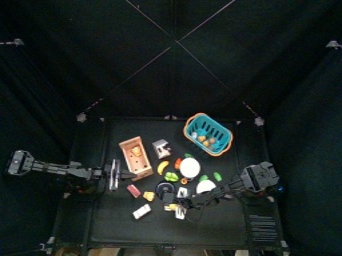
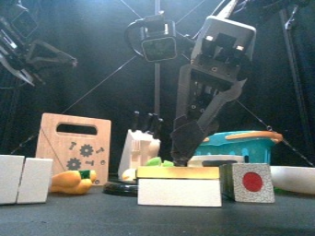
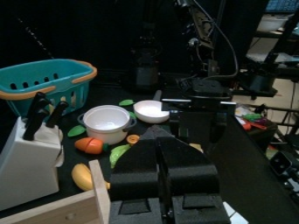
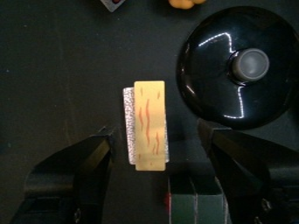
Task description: Grab salmon sushi
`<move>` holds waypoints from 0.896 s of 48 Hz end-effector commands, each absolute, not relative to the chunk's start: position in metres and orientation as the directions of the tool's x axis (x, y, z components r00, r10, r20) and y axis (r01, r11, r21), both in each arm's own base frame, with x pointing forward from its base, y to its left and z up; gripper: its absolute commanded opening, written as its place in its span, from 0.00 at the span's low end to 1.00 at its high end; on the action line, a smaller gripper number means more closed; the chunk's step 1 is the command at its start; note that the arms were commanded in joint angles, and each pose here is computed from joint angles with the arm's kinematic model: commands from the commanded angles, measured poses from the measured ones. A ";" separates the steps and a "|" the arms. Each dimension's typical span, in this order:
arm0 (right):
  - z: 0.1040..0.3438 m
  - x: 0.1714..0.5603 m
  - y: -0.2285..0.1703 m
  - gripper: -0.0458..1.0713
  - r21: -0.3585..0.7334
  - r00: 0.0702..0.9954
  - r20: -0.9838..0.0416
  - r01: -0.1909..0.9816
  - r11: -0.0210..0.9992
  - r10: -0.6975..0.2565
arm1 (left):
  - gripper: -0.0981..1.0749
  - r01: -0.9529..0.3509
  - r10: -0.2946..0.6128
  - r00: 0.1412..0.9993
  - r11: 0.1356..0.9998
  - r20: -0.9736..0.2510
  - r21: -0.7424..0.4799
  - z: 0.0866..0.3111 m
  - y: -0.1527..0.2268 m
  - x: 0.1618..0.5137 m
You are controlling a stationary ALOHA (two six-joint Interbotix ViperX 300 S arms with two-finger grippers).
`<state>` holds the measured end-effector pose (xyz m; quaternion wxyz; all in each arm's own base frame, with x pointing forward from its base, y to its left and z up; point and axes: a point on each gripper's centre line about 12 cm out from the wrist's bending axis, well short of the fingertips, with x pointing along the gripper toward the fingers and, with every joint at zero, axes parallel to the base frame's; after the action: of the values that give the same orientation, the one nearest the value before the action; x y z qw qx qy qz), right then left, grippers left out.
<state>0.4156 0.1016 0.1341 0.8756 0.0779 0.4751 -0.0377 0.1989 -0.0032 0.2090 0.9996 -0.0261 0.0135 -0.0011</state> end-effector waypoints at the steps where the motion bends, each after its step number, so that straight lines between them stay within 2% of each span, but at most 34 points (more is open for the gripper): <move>1: 0.156 0.420 0.101 0.93 0.121 0.595 -0.804 0.130 0.984 0.020 | 0.30 0.010 -0.013 0.998 0.998 -0.064 -0.057 0.207 -0.005 0.201; 7: 0.166 0.418 0.097 0.93 0.119 0.606 -0.795 0.134 0.984 0.013 | 0.45 0.014 -0.026 0.987 0.997 -0.157 -0.076 0.199 -0.008 0.201; 16: 0.190 0.413 0.083 0.93 0.128 0.650 -0.760 0.147 0.981 0.001 | 0.78 0.040 -0.066 0.947 0.995 -0.315 -0.087 0.195 -0.016 0.206; 22: 0.198 0.407 0.075 0.93 0.126 0.659 -0.752 0.158 0.979 -0.010 | 0.91 0.059 -0.083 0.919 0.996 -0.386 -0.072 0.196 -0.020 0.207; 25: 0.200 0.403 0.069 0.93 0.128 0.660 -0.751 0.172 0.977 -0.018 | 0.94 0.076 -0.097 0.905 0.995 -0.414 -0.066 0.195 -0.023 0.207; 35: 0.211 0.395 0.058 0.93 0.139 0.682 -0.731 0.187 0.972 -0.026 | 0.94 0.147 -0.151 0.883 0.988 -0.444 -0.042 0.195 -0.036 0.207; 43: 0.226 0.387 0.054 0.93 0.155 0.709 -0.705 0.188 0.970 -0.025 | 0.94 0.177 -0.174 0.837 0.983 -0.519 -0.044 0.184 -0.044 0.213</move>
<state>0.3903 0.0563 0.2009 0.9049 0.0997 0.4089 -0.0633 0.2040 -0.0396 0.1789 0.9603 -0.0027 0.2659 -0.0846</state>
